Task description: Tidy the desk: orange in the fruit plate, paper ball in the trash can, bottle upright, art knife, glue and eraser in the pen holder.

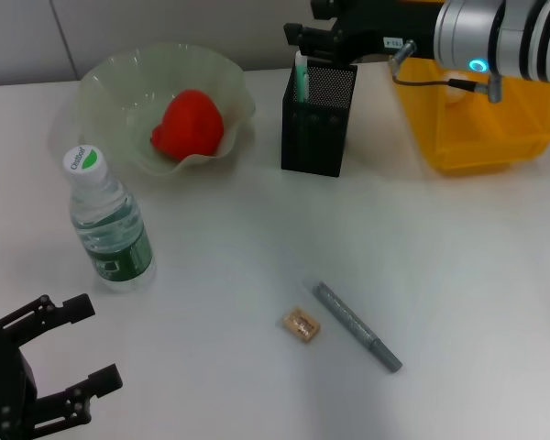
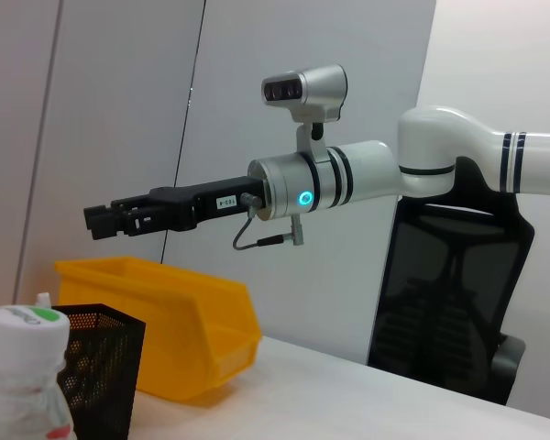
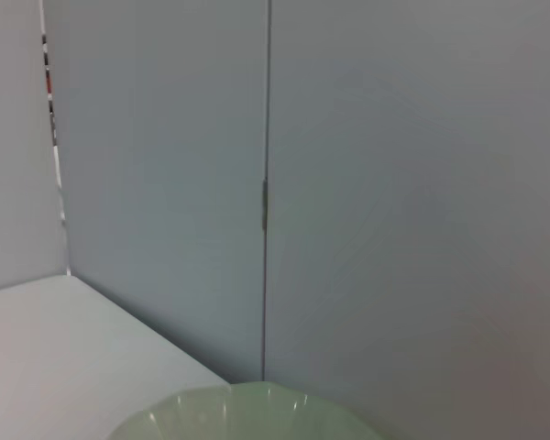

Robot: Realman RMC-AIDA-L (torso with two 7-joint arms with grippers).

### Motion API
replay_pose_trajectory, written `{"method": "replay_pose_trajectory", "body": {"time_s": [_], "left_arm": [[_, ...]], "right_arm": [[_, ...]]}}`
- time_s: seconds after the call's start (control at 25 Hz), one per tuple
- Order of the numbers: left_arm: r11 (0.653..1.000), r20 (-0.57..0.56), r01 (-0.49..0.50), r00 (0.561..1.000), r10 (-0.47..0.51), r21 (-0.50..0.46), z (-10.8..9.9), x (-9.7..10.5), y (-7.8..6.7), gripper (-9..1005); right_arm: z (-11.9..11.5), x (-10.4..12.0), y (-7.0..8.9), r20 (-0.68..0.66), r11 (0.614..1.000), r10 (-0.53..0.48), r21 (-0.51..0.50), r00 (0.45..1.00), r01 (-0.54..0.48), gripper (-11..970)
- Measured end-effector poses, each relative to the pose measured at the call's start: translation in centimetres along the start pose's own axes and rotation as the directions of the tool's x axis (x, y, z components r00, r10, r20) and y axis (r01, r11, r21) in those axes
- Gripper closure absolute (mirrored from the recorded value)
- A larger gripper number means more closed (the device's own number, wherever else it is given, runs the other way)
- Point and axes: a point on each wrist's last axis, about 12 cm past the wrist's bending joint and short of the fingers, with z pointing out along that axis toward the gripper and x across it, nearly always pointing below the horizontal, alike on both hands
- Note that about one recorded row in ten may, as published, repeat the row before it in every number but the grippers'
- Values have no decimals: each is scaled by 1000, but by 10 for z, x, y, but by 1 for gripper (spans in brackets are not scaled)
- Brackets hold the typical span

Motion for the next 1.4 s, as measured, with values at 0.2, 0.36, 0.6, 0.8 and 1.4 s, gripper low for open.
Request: {"method": "replay_pose_trajectory", "body": {"time_s": [0.2, 0.36, 0.6, 0.8, 1.4], "left_arm": [[1000, 2, 2, 1000, -2, 1, -1, 0, -1, 152], [1000, 4, 2, 1000, -2, 2, -1, 0, -2, 152], [1000, 0, -2, 1000, 2, 3, -2, -1, -1, 152], [1000, -3, -12, 1000, 12, 5, -3, -2, 0, 152], [996, -66, -60, 996, 64, 59, 3, -2, 3, 152]], "right_arm": [[-13, -15, 1, -26, 1000, 24, -6, 999, -24, 492], [-26, -40, 6, -99, 1000, 13, 19, 995, -11, 391], [-45, -100, 48, -427, 995, -78, 17, 901, 94, 366], [-32, -113, 74, -647, 995, -98, -79, 756, 61, 367], [35, -32, 102, -884, 960, -84, -196, 459, -202, 356]]}}
